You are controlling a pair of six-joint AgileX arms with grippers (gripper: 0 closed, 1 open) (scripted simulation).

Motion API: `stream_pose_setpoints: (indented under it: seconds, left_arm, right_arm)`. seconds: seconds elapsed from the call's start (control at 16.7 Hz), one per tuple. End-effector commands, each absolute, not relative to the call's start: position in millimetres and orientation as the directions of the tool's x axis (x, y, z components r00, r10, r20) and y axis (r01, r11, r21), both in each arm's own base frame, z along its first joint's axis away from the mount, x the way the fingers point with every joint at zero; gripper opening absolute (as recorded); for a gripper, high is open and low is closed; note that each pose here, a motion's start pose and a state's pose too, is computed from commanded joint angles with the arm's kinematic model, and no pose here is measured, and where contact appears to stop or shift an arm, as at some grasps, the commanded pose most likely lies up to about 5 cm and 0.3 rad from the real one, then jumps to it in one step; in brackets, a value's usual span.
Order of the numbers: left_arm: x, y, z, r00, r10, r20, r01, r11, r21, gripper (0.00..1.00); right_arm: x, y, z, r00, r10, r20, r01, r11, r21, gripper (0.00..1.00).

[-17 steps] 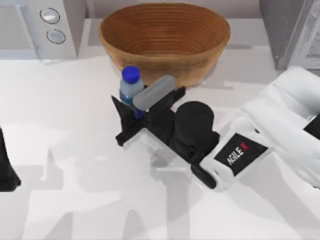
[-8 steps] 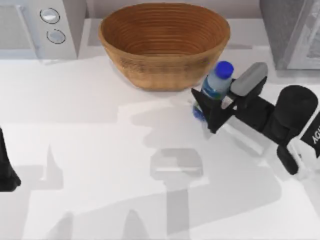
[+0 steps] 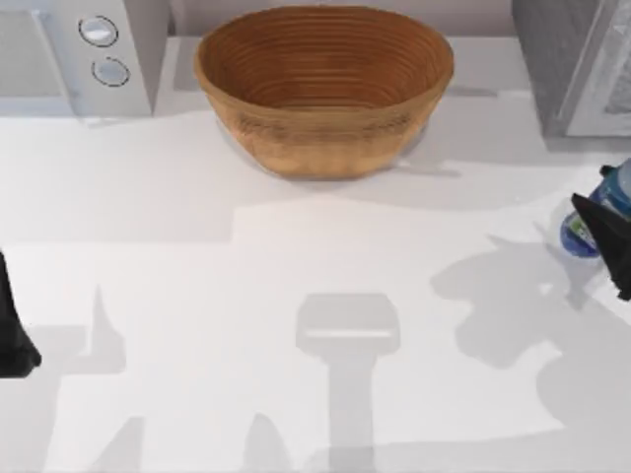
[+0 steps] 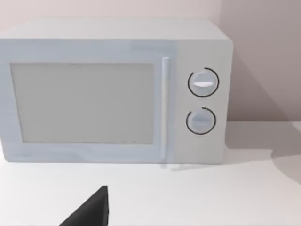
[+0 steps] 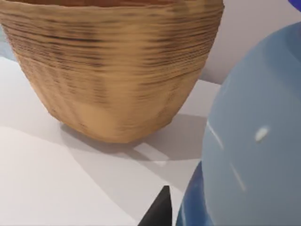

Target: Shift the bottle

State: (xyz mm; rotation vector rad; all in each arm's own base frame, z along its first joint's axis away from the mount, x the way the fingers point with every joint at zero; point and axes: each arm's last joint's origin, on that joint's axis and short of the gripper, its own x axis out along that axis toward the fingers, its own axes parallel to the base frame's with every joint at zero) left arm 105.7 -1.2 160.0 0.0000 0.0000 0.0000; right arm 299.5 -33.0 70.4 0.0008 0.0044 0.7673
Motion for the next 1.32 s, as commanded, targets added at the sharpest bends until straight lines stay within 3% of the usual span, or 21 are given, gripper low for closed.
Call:
stream_pose_setpoints:
  seconds: [0.42, 0.9, 1.2, 1.32]
  left_arm:
    - [106, -1, 160, 1.000, 0.000, 0.000, 0.000, 1.000, 0.000, 1.00]
    - [106, -1, 160, 1.000, 0.000, 0.000, 0.000, 1.000, 0.000, 1.00]
    - [106, -1, 160, 1.000, 0.000, 0.000, 0.000, 1.000, 0.000, 1.00]
    - [106, -1, 160, 1.000, 0.000, 0.000, 0.000, 1.000, 0.000, 1.00]
  right_arm:
    - [292, -39, 71, 0.717, 0.697, -0.005, -0.697, 0.717, 0.006, 0.00]
    - [328, -4, 41, 0.720, 0.694, -0.003, -0.694, 0.720, 0.001, 0.00]
    - [330, -2, 39, 0.720, 0.694, -0.002, -0.694, 0.720, 0.000, 0.00]
    - [330, -2, 39, 0.720, 0.694, -0.002, -0.694, 0.720, 0.000, 0.15]
